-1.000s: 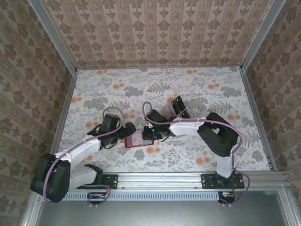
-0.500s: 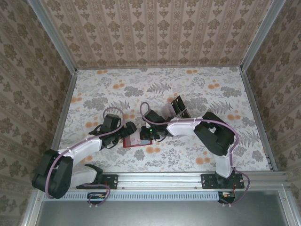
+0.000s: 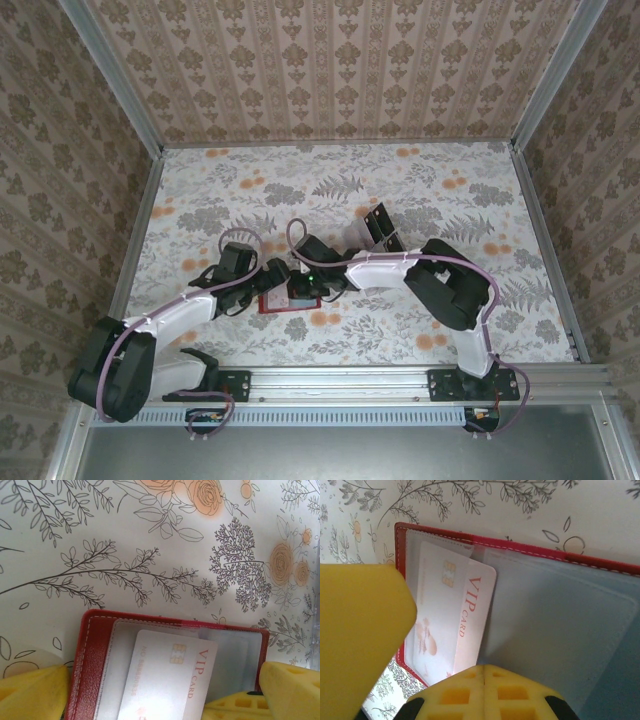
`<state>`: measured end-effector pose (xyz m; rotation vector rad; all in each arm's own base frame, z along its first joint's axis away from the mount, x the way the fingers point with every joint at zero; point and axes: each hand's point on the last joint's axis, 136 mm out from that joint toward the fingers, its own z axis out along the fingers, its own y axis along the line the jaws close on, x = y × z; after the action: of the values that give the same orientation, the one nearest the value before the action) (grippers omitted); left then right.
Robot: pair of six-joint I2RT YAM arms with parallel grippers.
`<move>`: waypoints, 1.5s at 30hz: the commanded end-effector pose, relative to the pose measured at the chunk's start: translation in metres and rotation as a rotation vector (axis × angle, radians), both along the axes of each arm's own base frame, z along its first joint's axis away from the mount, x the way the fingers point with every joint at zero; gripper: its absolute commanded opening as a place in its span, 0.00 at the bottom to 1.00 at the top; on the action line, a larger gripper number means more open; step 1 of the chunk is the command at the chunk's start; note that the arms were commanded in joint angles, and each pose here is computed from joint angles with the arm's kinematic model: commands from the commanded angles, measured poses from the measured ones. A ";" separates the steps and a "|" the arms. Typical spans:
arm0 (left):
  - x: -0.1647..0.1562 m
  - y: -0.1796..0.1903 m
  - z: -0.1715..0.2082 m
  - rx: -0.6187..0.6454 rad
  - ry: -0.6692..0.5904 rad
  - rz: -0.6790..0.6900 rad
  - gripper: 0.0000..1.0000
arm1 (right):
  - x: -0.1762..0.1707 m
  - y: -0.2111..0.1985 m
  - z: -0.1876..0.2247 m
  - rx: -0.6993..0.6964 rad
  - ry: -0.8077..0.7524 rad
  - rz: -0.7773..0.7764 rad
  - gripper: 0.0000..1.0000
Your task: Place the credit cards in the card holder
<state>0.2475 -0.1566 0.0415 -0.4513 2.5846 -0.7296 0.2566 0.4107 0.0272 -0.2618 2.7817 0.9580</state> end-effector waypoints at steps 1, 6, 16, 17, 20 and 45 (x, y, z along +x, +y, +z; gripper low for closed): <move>-0.007 -0.003 -0.010 -0.017 0.032 -0.004 1.00 | -0.004 0.003 -0.003 -0.008 0.025 0.000 0.02; -0.006 -0.002 -0.008 -0.013 0.030 -0.004 1.00 | -0.001 -0.012 0.009 -0.010 -0.022 -0.033 0.02; 0.003 0.012 0.004 0.017 0.004 0.024 1.00 | 0.009 -0.045 0.035 -0.002 -0.132 -0.154 0.00; 0.004 0.013 0.004 0.018 0.004 0.027 1.00 | 0.009 -0.042 0.034 0.013 -0.125 -0.152 0.00; 0.006 0.015 0.006 0.019 0.001 0.033 1.00 | 0.010 -0.029 0.035 0.080 -0.102 -0.141 0.00; 0.017 0.013 0.003 -0.001 0.007 0.031 1.00 | 0.013 0.007 0.023 0.154 -0.035 -0.126 0.00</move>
<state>0.2586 -0.1410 0.0412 -0.5177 2.5804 -0.7024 0.2698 0.4102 0.0359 -0.0495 2.6676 1.0880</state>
